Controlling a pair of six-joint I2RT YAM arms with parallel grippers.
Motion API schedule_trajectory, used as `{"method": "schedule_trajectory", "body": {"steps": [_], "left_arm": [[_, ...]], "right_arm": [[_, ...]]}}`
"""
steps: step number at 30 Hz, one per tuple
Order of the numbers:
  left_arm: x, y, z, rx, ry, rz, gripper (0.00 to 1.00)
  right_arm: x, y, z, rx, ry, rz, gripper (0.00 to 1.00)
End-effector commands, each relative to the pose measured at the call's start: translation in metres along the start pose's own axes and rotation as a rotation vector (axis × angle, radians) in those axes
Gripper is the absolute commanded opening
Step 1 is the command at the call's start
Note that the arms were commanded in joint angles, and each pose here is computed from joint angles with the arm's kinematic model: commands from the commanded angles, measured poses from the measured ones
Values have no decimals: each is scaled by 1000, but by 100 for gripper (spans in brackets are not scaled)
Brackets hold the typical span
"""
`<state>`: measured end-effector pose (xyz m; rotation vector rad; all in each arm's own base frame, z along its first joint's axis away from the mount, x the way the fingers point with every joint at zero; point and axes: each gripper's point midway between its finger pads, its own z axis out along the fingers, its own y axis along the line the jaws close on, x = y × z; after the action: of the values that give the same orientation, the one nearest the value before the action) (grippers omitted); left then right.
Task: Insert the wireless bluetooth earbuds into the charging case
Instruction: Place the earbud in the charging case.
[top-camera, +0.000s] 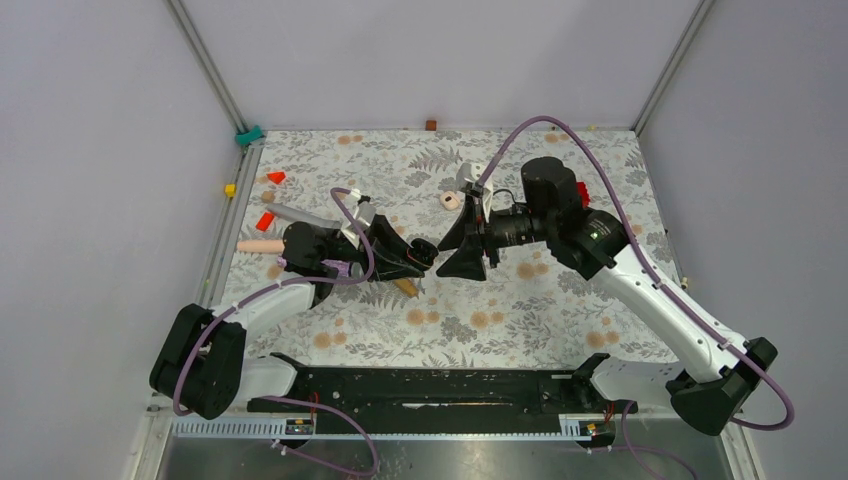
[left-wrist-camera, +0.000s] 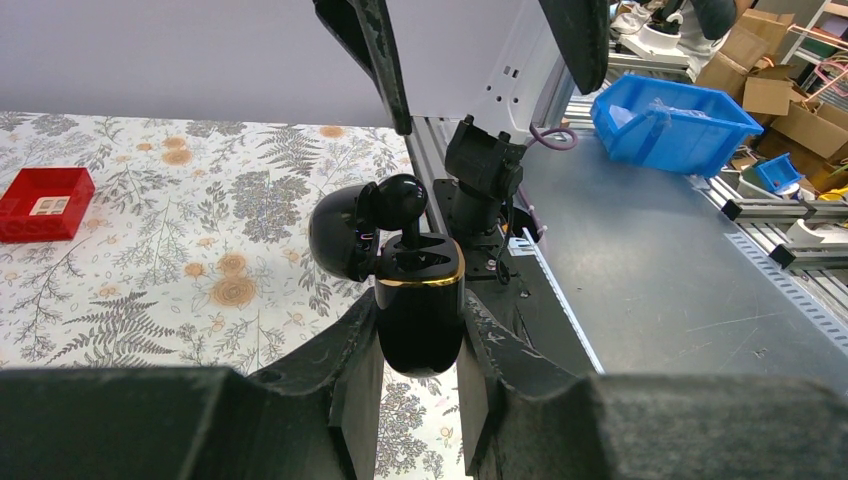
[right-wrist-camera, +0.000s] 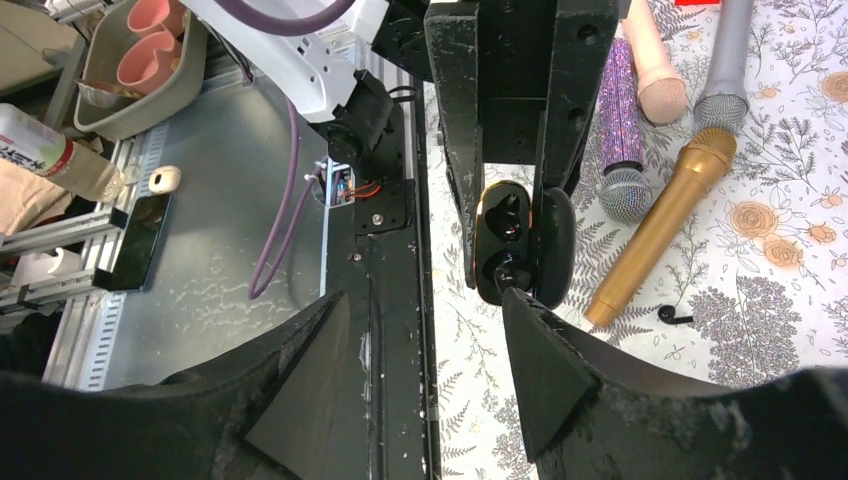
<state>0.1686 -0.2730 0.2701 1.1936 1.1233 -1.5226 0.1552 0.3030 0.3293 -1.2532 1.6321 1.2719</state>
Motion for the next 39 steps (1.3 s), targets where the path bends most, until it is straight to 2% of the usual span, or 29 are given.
{"method": "schedule_trajectory", "body": {"steps": [1, 23, 39], "left_arm": [[-9, -3, 2, 15, -16, 69, 0], [-8, -4, 4, 22, -11, 63, 0], [-7, 0, 4, 11, -4, 50, 0]], "right_arm": [[-14, 0, 6, -17, -46, 12, 66], [1, -13, 21, 13, 4, 29, 65], [-8, -2, 6, 34, -29, -56, 63]]}}
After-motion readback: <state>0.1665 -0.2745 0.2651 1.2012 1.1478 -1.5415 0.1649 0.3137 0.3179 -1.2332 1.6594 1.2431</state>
